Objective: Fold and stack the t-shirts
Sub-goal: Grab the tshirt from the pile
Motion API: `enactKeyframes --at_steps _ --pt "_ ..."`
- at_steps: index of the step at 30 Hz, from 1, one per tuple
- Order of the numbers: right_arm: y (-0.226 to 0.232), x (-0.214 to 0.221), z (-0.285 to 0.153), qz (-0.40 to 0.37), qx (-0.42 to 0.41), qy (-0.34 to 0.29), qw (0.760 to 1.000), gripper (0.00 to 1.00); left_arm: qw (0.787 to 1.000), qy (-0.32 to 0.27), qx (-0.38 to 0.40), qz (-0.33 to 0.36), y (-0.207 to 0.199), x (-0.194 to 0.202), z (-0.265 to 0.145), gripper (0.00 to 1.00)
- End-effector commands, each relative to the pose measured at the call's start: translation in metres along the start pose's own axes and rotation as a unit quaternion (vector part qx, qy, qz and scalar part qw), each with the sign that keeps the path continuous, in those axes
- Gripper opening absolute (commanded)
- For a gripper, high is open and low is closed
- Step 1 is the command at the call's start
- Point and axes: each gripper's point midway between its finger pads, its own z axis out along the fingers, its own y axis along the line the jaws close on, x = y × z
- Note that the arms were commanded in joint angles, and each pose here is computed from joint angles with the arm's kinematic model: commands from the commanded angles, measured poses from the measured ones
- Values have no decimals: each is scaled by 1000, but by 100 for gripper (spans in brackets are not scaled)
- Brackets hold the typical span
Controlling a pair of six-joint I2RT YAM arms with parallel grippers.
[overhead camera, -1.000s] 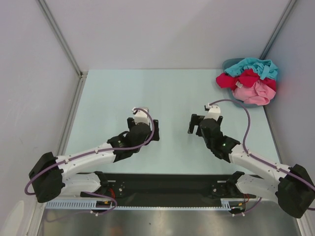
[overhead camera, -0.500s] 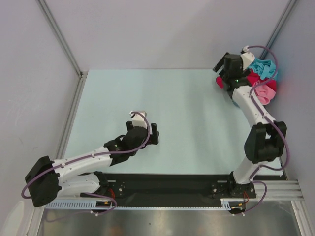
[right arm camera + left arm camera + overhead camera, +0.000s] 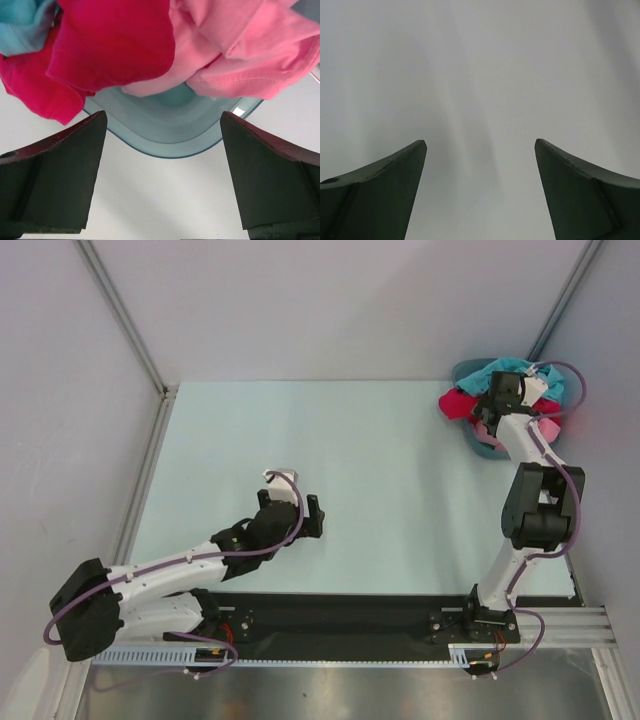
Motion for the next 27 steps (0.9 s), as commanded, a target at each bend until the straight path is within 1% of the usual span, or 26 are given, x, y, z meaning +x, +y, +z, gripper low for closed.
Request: enactKeyframes --at_steps 1,6,11,16,20,27 --pt "9 -12 -7 -2 -34 -19 999 100 1000 -8 24 -11 -13 -6 2 96" --pt "18 -15 -3 7 -80 -29 996 100 1000 -4 27 -15 -12 0 2 96" --pt "19 -39 -2 41 -120 -65 990 99 1000 0 27 -14 -11 4 3 96" --pt "12 -51 3 59 -122 -74 988 100 999 6 33 -13 -14 7 5 96" --pt "5 -70 7 98 -142 -97 980 100 999 19 38 -13 -16 16 9 96" --pt "19 -80 13 150 -199 -91 964 100 998 31 45 -8 -23 22 16 95"
